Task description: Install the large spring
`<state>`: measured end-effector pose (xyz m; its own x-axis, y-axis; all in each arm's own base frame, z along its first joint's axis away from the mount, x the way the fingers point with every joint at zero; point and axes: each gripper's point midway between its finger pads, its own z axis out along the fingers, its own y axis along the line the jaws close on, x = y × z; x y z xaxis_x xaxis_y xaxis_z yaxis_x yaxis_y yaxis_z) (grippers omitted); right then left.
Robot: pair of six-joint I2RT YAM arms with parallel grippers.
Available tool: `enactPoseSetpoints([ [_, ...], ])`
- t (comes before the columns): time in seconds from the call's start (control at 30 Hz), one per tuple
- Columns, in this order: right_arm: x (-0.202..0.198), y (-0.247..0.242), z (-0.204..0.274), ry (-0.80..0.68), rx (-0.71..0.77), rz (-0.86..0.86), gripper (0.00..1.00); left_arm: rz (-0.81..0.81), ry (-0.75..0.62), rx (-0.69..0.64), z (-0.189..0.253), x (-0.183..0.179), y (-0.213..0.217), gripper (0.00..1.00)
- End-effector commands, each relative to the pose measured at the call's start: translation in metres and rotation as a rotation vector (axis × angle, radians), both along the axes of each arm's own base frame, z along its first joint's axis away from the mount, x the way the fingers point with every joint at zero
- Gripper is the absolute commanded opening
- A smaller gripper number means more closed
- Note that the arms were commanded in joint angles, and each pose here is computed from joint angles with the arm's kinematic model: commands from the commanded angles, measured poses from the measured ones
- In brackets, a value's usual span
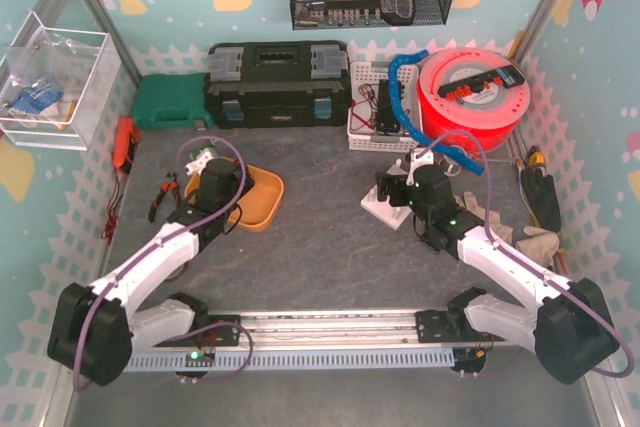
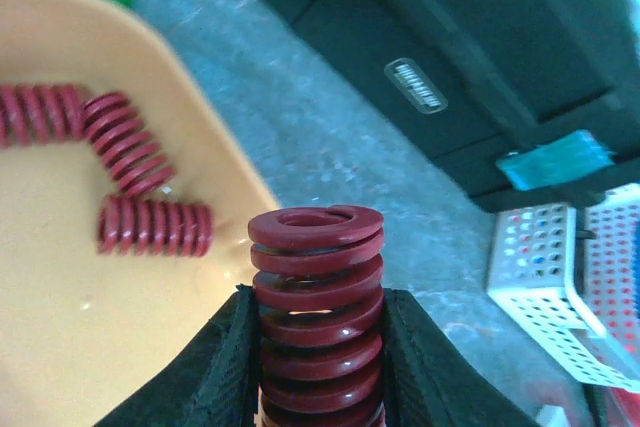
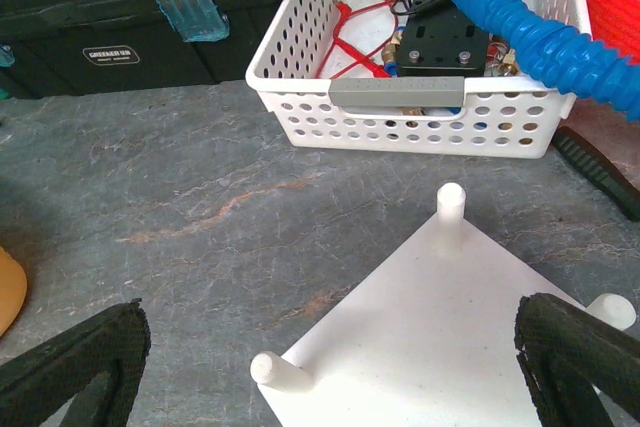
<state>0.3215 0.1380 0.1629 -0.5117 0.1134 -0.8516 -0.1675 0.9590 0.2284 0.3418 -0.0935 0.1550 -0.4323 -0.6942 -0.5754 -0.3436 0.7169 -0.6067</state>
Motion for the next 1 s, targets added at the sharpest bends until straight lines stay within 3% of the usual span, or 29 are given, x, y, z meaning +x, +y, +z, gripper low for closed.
enactPoseSetpoints([
  [0.0, -0.002, 0.003, 0.004, -0.012, 0.015, 0.012, 0.99, -0.133, -0.208, 0.115, 0.041, 0.002, -0.013, 0.13],
  [0.3, -0.006, 0.036, 0.028, 0.022, 0.093, 0.172, 0.98, -0.597, -0.624, 0.279, 0.091, -0.035, -0.098, 0.10],
  [0.6, -0.029, 0.091, 0.069, 0.069, 0.192, 0.474, 0.90, -0.879, -0.937, 0.486, 0.095, -0.079, -0.166, 0.05],
  [0.97, -0.067, 0.151, 0.081, 0.112, 0.209, 0.733, 0.72, -1.012, -1.026, 0.597, 0.075, -0.097, -0.196, 0.01],
])
